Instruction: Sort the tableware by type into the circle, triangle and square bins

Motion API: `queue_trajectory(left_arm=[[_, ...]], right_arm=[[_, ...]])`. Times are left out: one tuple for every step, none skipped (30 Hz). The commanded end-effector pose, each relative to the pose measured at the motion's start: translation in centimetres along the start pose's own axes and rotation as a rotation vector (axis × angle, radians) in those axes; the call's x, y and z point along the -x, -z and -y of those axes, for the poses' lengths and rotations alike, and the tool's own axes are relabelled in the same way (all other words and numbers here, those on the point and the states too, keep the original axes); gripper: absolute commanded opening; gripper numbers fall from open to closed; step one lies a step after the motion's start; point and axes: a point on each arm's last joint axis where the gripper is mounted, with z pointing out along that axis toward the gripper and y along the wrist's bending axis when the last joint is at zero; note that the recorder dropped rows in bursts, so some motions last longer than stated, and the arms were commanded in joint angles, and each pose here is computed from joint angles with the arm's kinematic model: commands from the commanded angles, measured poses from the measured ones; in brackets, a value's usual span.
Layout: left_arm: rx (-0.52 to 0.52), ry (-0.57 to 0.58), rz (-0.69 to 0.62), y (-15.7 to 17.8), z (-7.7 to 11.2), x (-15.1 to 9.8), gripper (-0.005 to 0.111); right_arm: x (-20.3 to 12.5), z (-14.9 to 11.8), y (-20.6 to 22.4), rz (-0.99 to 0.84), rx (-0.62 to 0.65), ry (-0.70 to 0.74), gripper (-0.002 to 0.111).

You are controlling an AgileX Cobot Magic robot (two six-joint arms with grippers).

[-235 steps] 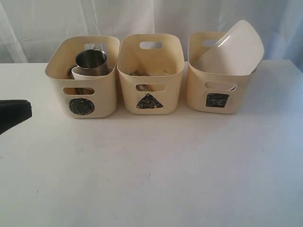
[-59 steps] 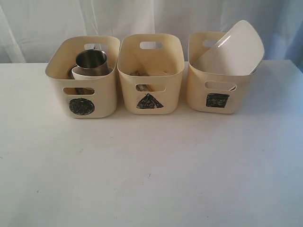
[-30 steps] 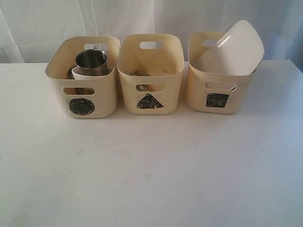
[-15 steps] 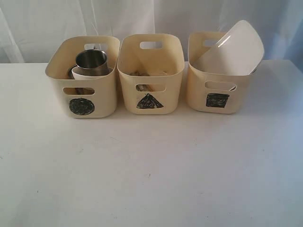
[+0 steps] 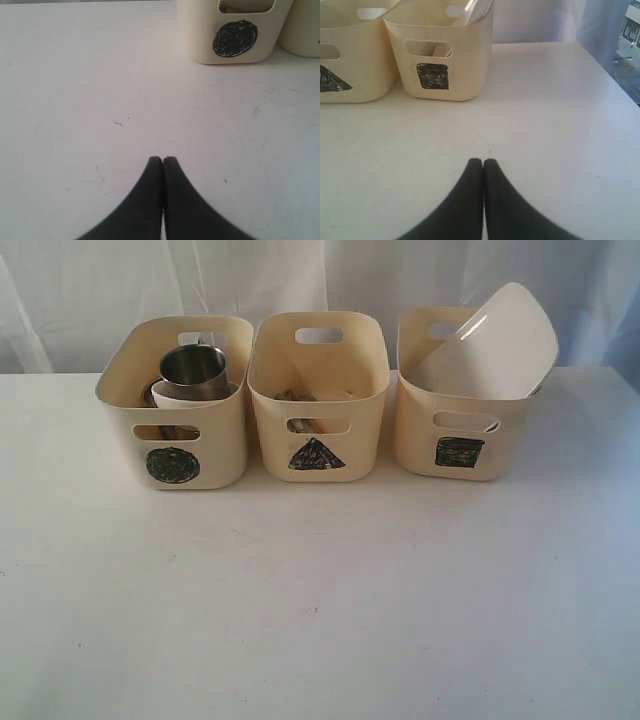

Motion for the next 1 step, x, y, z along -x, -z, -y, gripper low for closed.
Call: queue_trajectory(left_arm=[[0.003, 0.008, 0.004, -0.02, -0.02, -0.07, 0.000]], right_arm=[[-0.06, 0.04, 0.00, 0.008, -0.006, 0.011, 0.000]])
